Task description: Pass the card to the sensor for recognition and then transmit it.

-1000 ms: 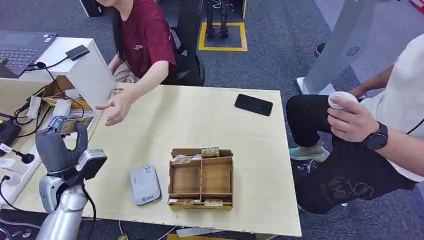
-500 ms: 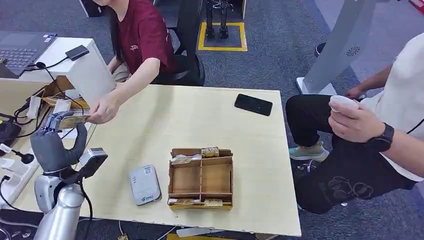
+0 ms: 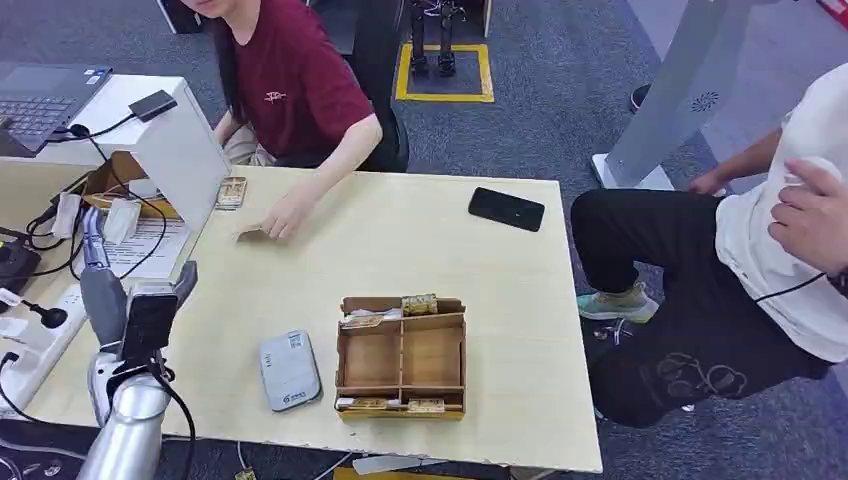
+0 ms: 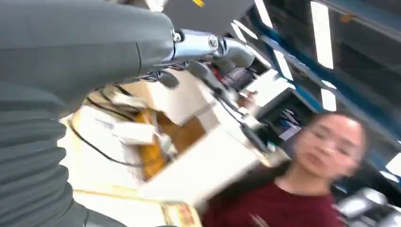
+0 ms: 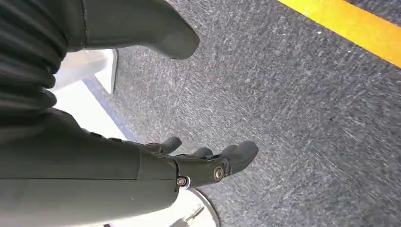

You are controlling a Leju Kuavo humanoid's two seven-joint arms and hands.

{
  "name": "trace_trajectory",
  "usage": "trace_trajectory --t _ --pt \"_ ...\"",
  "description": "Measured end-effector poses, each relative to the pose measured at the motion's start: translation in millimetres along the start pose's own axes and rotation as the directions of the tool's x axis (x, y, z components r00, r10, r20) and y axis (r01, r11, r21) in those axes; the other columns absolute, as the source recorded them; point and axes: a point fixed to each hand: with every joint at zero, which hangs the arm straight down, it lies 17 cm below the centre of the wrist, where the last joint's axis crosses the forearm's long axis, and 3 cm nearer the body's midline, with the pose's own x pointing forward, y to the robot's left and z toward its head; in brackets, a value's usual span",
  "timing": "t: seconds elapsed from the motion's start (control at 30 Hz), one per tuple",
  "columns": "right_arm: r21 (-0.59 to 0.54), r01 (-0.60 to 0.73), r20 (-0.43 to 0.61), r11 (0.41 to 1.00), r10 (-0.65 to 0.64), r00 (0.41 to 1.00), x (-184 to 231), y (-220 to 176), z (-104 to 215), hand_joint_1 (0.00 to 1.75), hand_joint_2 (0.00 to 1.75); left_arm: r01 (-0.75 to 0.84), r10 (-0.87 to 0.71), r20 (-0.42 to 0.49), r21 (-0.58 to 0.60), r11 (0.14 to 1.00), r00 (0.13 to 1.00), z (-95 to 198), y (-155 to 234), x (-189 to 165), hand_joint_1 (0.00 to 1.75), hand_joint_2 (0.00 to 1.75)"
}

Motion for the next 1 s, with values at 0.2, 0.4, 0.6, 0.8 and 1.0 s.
trace_trajectory --t 0.2,0.4,0.6,0.8,1.0 --pt "0.005 0.004 -0.004 1.0 -0.004 1.0 -3.1 2.5 1.4 0.0 1.75 -0.033 0.047 0.119 -0.113 0.993 0.992 18.1 -8.7 34.5 0.0 1.75" --pt "0.016 0.021 -0.002 1.0 -0.021 1.0 -3.4 4.9 2.0 0.0 1.75 0.075 0.07 0.388 -0.348 0.934 0.919 78.7 -48.8 108.4 0.0 1.75" --pt "0.012 0.034 -0.004 0.999 -0.034 0.999 -4.4 4.2 2.1 0.0 1.75 0.027 0.223 0.413 -0.519 0.854 0.883 127.0 -67.8 141.2 0.0 1.75" --pt "0.014 0.047 -0.018 0.999 -0.046 0.999 -7.3 4.4 2.1 0.0 1.75 0.204 0.137 0.501 -0.567 0.798 0.854 171.8 -84.8 141.6 0.0 1.75" --pt "0.013 0.047 -0.014 0.999 -0.047 0.999 -5.8 3.5 1.7 0.0 1.75 0.283 0.095 0.546 -0.566 0.774 0.832 196.9 -99.6 135.8 0.0 1.75"
